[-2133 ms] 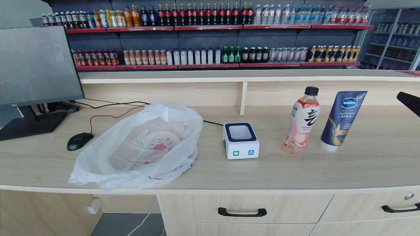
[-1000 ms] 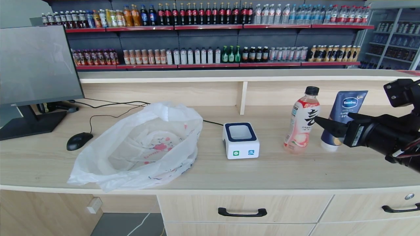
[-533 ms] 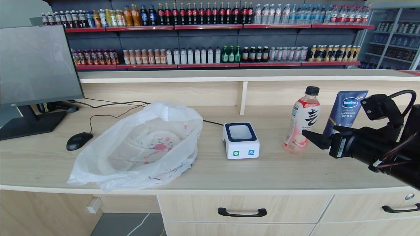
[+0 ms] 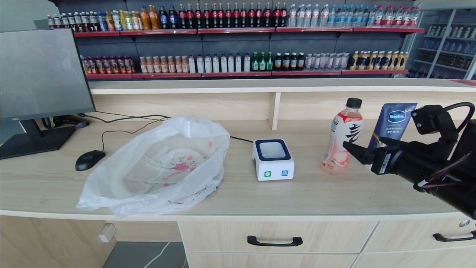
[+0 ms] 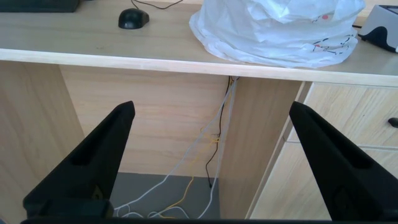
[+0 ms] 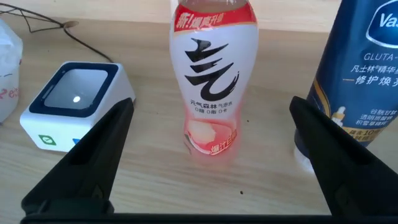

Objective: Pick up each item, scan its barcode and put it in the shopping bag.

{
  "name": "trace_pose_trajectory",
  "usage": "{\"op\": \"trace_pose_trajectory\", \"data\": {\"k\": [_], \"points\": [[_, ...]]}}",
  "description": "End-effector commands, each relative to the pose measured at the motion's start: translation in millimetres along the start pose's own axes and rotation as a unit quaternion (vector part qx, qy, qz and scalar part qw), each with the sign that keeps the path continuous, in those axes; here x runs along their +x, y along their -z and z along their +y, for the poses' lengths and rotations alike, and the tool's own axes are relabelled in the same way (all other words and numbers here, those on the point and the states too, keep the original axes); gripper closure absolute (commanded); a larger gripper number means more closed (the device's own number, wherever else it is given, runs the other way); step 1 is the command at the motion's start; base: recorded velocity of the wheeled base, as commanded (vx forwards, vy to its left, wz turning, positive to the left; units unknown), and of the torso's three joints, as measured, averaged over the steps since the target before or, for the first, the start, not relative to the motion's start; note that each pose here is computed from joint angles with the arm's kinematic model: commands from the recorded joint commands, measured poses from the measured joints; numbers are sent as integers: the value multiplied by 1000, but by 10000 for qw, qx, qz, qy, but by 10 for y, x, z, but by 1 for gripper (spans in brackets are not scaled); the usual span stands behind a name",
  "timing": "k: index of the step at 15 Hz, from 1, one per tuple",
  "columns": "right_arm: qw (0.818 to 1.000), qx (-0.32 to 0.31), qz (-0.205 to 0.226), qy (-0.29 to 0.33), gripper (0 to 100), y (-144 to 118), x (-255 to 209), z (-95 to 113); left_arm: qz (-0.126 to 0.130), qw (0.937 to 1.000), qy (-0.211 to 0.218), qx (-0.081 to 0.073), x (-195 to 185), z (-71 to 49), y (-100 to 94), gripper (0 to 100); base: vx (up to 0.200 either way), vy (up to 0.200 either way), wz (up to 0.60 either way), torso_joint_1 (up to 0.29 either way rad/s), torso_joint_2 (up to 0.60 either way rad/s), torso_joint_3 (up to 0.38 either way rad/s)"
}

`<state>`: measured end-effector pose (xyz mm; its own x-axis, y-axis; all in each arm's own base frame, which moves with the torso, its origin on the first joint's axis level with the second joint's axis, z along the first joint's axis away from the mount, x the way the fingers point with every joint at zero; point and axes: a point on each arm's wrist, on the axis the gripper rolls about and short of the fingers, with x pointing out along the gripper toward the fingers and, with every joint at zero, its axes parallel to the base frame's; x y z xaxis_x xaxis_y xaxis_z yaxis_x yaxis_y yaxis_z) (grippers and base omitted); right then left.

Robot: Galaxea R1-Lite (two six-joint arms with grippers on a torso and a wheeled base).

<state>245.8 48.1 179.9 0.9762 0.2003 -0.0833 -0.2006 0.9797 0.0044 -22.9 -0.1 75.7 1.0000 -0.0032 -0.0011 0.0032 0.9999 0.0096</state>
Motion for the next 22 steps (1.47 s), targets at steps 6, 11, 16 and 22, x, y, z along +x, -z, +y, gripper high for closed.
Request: {"op": "trace_pose_trajectory", "data": {"k": [6,11,16,22], "points": [[9997,54,-219,128,0,138,29,48,2,10000,-1,-2,0,0,1,0,0,0,0,0,0,0],[9979,151,-567,265,0,425,167,83,2,10000,-1,6,0,0,1,0,0,0,0,0,0,0],[9988,141,-383,276,0,549,195,83,2,10000,-8,6,0,0,1,0,0,0,0,0,0,0],[9985,106,-436,300,0,560,388,75,2,10000,-1,-2,0,0,1,0,0,0,0,0,0,0]]}}
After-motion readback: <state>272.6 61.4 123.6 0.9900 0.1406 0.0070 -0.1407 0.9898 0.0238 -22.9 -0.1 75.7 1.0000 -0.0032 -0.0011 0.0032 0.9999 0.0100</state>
